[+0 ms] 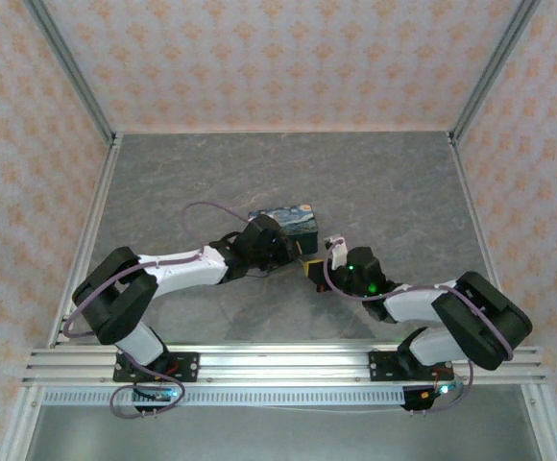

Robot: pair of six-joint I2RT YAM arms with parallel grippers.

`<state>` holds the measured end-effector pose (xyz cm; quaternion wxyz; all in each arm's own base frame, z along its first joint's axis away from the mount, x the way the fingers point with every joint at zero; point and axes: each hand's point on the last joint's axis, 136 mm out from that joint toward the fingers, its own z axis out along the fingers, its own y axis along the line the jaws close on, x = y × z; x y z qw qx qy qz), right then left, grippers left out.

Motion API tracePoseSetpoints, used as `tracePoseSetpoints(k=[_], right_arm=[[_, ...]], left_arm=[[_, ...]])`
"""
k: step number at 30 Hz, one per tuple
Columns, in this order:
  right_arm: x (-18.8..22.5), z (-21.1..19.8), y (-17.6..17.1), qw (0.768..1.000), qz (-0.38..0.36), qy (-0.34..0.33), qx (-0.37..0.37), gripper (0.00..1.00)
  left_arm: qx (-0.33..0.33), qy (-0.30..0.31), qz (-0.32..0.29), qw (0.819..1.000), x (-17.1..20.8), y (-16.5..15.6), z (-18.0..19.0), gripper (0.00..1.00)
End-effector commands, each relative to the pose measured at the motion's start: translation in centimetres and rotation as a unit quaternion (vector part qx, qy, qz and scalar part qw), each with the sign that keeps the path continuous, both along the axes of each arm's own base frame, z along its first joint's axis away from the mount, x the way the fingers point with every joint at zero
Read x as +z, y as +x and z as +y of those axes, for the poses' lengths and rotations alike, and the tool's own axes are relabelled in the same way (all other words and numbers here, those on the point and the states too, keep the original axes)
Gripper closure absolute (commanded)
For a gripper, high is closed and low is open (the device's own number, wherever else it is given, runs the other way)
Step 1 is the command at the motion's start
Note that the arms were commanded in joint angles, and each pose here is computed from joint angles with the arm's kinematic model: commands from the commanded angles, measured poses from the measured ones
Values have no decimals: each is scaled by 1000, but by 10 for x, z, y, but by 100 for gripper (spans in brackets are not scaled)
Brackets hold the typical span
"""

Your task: Unlock the padlock with the key

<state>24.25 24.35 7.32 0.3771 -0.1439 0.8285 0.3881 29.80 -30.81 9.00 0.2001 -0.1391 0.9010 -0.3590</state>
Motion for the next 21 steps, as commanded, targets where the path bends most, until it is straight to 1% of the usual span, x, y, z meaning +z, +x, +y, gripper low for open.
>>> tracePoseSetpoints(k=[1,21], right_arm=[[24,6,9,999,-30,33,1,100],[31,12,16,998,-35,49,1,100]], left_arm=[[1,-16,-19,1000,17,11,-6,76],[-3,-16,-18,1000,17,9,-6,76]])
